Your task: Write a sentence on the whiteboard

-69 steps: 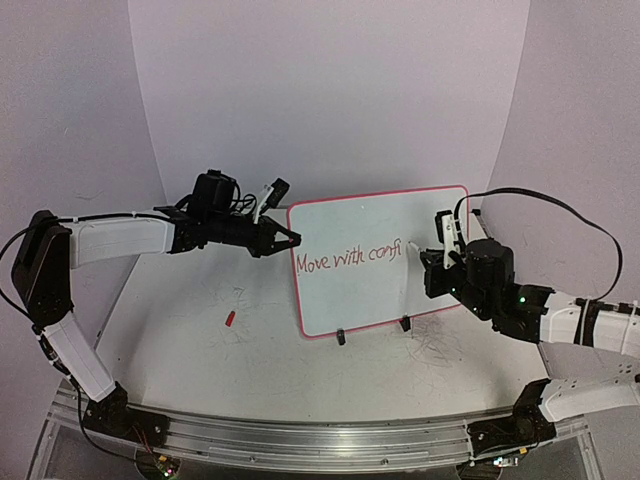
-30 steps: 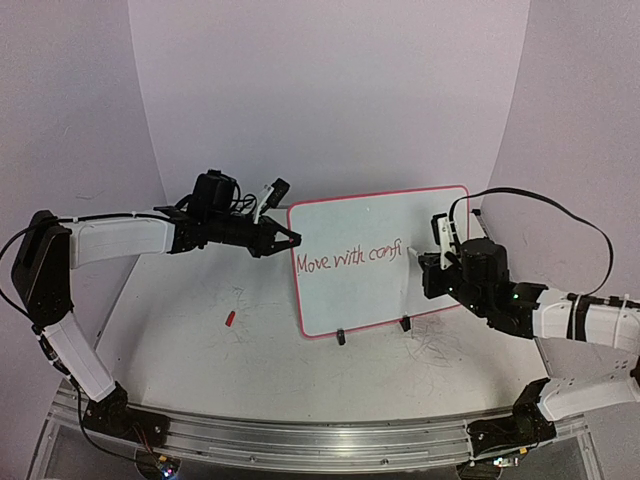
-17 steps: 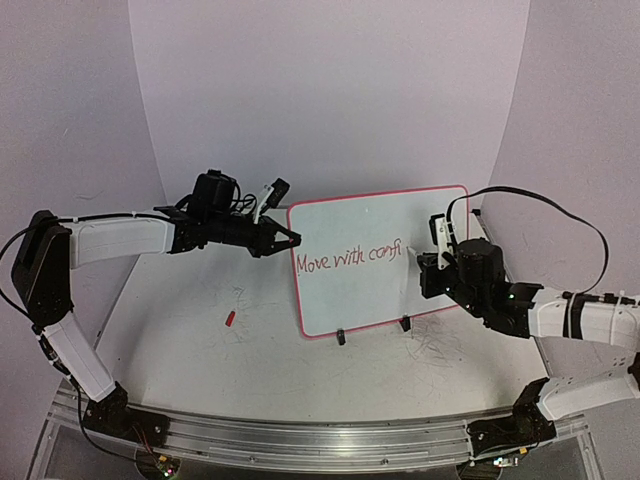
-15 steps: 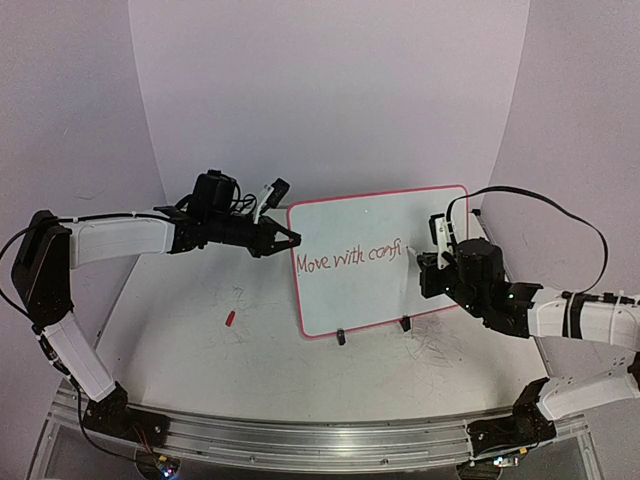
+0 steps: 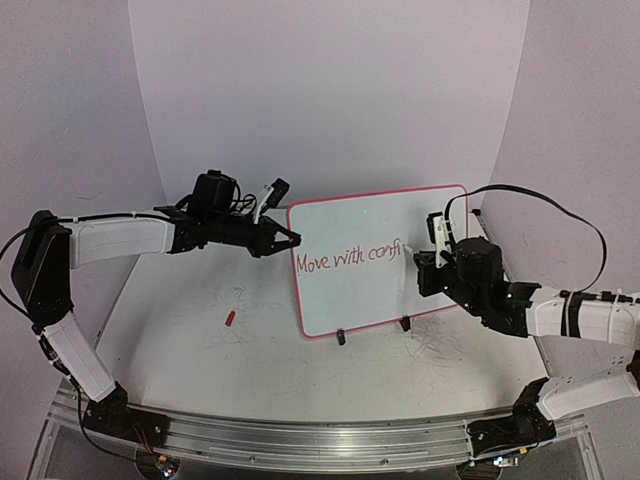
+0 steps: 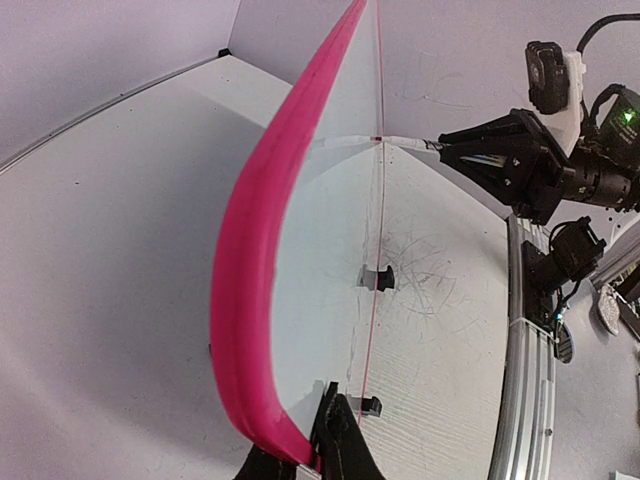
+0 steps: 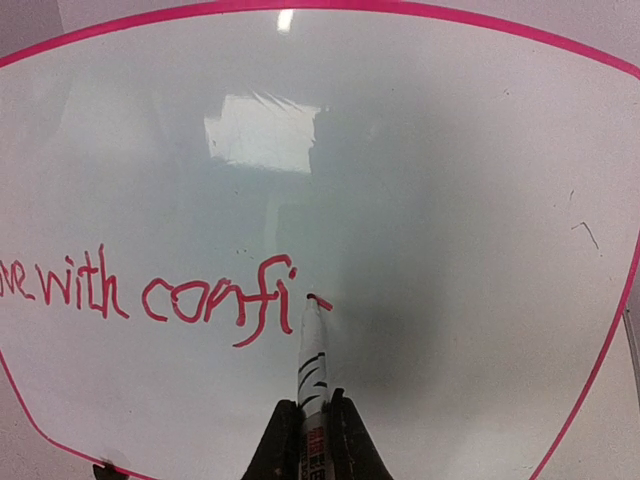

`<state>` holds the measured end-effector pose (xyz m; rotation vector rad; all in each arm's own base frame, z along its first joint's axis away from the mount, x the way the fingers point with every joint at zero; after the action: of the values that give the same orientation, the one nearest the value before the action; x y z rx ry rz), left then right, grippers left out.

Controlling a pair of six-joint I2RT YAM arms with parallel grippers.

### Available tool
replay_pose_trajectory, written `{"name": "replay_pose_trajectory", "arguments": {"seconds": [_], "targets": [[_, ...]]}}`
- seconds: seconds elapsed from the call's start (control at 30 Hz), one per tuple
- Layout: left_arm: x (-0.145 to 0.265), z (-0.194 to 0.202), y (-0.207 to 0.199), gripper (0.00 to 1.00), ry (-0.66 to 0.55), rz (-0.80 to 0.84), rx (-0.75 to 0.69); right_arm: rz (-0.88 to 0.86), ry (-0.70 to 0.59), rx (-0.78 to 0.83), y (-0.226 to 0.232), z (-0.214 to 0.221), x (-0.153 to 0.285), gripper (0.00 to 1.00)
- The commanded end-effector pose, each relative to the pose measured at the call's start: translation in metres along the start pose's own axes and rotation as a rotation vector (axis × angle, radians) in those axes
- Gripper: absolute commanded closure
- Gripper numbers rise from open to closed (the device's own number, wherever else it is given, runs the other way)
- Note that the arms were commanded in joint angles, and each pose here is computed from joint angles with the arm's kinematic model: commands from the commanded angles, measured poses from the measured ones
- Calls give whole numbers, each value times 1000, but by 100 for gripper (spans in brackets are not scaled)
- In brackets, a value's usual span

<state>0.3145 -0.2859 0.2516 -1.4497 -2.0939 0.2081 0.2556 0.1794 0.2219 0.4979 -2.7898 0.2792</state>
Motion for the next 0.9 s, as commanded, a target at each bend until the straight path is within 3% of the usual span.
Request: {"name": "replay_pose_trajectory", "arguments": {"seconds": [0.0, 0.6, 0.87], "targets": [[0, 6, 17, 100, 28, -170, -96, -23, -46, -14, 2, -18, -3, 100], [-2, 7, 16, 100, 31, -170, -96, -10, 65, -25, -1, 6, 3, 100], [-2, 7, 16, 100, 33, -166, -97, 38, 36, -40, -6, 0, 6, 100]]}}
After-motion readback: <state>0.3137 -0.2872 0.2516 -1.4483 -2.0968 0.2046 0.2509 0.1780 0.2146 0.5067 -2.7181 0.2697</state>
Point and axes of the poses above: each gripper's point midway between its finger pads, its own x axis back along the fingers, its own y axis along the line the jaws close on, z = x × y, the point moved 8 cm from there along x, back along the fingers, and after that the axes turned 8 degrees about x, right-handed, at the moved point
